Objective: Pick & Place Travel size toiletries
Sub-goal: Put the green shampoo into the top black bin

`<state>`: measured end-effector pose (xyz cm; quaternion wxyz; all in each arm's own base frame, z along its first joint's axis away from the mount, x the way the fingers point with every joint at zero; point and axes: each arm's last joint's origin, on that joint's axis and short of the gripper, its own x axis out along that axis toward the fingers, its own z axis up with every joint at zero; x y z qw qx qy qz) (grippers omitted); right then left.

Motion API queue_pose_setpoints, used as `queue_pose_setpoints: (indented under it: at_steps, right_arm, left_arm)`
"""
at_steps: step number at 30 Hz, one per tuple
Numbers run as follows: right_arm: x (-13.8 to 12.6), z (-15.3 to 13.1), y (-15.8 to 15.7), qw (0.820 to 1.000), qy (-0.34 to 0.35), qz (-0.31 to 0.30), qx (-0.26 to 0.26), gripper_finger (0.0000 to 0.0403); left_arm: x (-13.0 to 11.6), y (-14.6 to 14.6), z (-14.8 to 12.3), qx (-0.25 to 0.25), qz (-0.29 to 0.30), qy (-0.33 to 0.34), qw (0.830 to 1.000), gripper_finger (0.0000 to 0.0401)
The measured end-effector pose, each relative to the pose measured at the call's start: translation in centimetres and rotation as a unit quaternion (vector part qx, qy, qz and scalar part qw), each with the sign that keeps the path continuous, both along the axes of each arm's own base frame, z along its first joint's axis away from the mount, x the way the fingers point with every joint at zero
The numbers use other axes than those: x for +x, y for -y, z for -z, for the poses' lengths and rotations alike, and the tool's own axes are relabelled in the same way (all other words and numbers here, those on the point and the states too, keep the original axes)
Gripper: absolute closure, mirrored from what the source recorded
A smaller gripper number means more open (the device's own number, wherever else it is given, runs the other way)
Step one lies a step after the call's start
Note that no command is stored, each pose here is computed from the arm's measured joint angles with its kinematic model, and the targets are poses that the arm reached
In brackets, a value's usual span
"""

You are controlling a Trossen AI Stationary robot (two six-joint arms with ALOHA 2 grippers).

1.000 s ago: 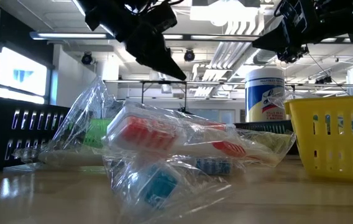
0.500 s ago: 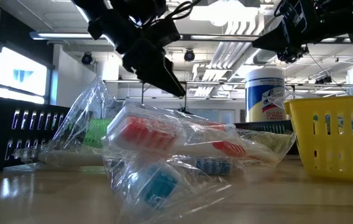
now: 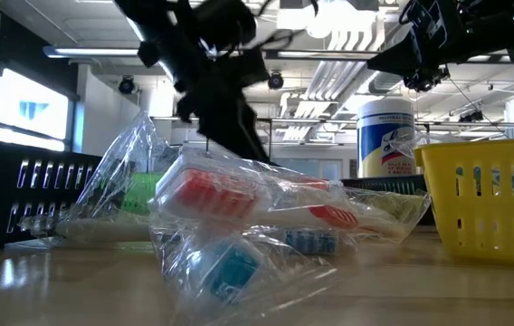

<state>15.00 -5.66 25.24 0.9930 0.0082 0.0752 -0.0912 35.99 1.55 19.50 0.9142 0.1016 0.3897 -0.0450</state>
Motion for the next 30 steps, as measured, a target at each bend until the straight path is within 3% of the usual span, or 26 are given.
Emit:
queue_pose_setpoints:
  at_steps: [6, 13, 19, 30]
  right_arm:
    - [0.0, 0.0, 0.0, 1.000, 0.000, 0.000, -0.001, 0.0400]
    - [0.0, 0.0, 0.0, 1.000, -0.002, -0.001, -0.012, 0.0400]
    - [0.0, 0.0, 0.0, 1.000, -0.003, -0.001, -0.013, 0.0401]
    - [0.0, 0.0, 0.0, 1.000, -0.003, -0.001, -0.012, 0.0401]
  left_arm:
    - [0.6, 0.0, 3.3, -0.007, -0.005, -0.053, 0.999, 0.0128]
    - [0.9, -0.1, 5.0, -0.012, -0.013, -0.073, 0.997, 0.0128]
    - [1.0, 0.0, 5.8, -0.041, -0.018, -0.090, 0.995, 0.0128]
    - [1.1, 0.0, 5.8, -0.041, -0.017, -0.084, 0.995, 0.0128]
